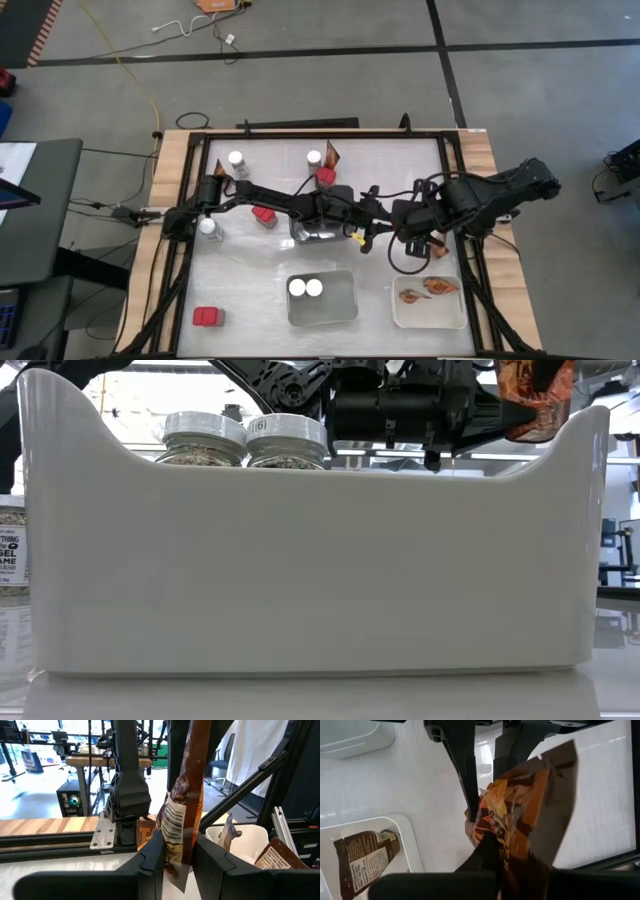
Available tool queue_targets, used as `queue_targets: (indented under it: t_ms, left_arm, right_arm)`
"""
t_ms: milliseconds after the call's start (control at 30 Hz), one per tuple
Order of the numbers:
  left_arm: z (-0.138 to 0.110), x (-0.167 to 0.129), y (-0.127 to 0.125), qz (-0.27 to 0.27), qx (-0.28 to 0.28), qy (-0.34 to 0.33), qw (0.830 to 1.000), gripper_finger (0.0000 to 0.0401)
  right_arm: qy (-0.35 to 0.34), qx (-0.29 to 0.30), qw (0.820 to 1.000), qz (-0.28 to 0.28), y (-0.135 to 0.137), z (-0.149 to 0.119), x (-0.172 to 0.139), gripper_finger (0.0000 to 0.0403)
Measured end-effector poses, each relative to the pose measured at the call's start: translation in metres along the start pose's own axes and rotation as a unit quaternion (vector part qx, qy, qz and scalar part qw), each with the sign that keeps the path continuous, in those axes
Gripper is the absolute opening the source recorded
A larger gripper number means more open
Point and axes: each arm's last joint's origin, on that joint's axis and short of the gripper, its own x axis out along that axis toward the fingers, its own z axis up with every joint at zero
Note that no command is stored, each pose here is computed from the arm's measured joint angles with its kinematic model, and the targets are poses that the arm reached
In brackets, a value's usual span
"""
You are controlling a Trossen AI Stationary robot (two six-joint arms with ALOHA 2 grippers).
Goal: Sort spices by type
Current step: Put the orange seasoning pack into the white bin
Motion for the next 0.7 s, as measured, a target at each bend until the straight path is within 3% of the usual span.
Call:
queue_targets:
  t_ms: [400, 700]
  left_arm:
    - [-0.001, 0.000, 0.000, 0.000, -0.012, 0.006, 1.000, 0.0179]
    - [0.010, -0.010, 0.009, -0.017, 0.002, 0.065, 0.998, 0.0189]
  right_arm:
    - [-0.008, 0.024, 1.000, 0.009, 0.005, -0.011, -0.009, 0.0026]
    - [-0.037, 0.092, 0.993, 0.058, 0.022, -0.043, -0.033, 0.0026]
